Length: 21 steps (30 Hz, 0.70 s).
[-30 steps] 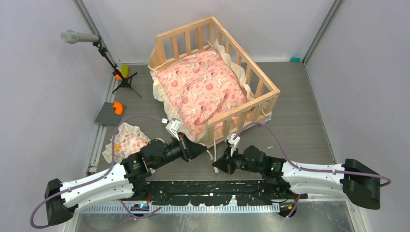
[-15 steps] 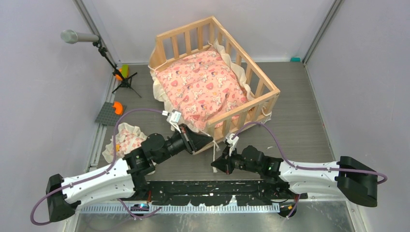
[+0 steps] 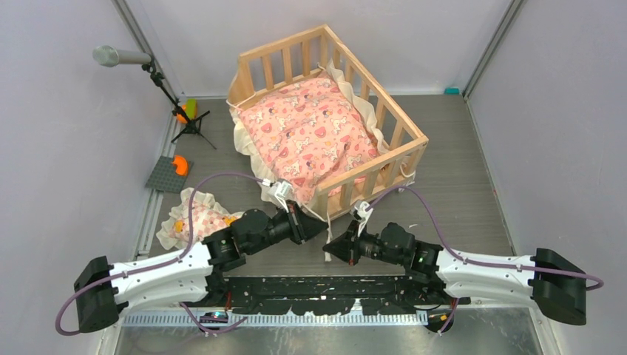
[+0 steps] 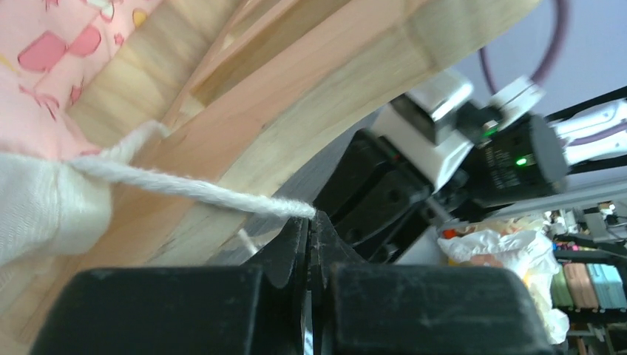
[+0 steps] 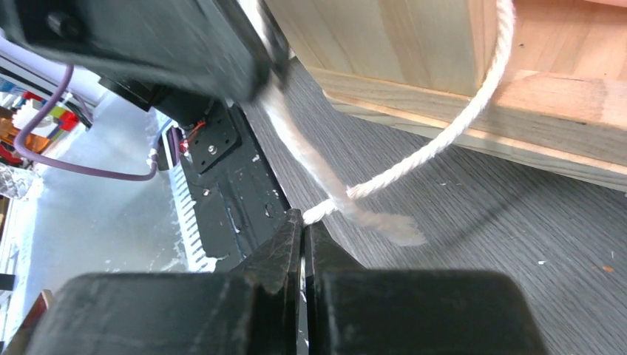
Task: Set up the pet bed
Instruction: Cross the ropes on the bed frame.
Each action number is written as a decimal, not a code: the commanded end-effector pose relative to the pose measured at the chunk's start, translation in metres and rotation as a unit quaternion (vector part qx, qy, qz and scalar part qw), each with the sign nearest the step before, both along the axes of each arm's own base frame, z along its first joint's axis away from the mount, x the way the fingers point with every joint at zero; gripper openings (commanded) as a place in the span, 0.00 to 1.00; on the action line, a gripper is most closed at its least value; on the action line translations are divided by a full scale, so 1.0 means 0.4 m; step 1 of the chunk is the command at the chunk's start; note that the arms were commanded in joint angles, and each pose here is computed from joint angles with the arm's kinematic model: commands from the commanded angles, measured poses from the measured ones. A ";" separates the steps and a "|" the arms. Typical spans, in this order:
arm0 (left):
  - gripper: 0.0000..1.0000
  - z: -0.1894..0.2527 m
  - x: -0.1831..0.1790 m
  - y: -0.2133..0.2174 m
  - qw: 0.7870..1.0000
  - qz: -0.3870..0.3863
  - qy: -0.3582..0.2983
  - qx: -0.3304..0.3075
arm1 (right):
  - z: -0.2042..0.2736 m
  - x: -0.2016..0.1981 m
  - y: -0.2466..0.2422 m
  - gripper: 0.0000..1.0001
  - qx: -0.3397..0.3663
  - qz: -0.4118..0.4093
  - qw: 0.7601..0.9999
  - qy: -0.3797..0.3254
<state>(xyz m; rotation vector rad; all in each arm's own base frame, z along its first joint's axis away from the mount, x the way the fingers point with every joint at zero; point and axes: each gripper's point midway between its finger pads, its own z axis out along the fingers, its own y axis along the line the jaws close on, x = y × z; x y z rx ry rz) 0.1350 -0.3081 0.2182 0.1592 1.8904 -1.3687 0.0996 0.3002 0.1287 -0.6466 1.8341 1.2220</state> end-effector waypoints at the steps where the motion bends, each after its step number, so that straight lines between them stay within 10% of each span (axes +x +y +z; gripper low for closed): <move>1: 0.00 -0.013 -0.022 -0.028 0.999 -0.032 -0.013 0.006 | 0.053 -0.004 0.004 0.02 0.042 0.001 0.999 -0.009; 10: 0.37 -0.062 -0.059 -0.031 0.995 -0.055 -0.017 0.076 | 0.057 -0.013 -0.004 0.01 0.041 0.004 0.999 -0.001; 21: 0.56 -0.067 -0.079 0.032 0.995 -0.048 -0.020 0.083 | 0.051 -0.007 -0.010 0.01 0.036 -0.005 0.999 -0.002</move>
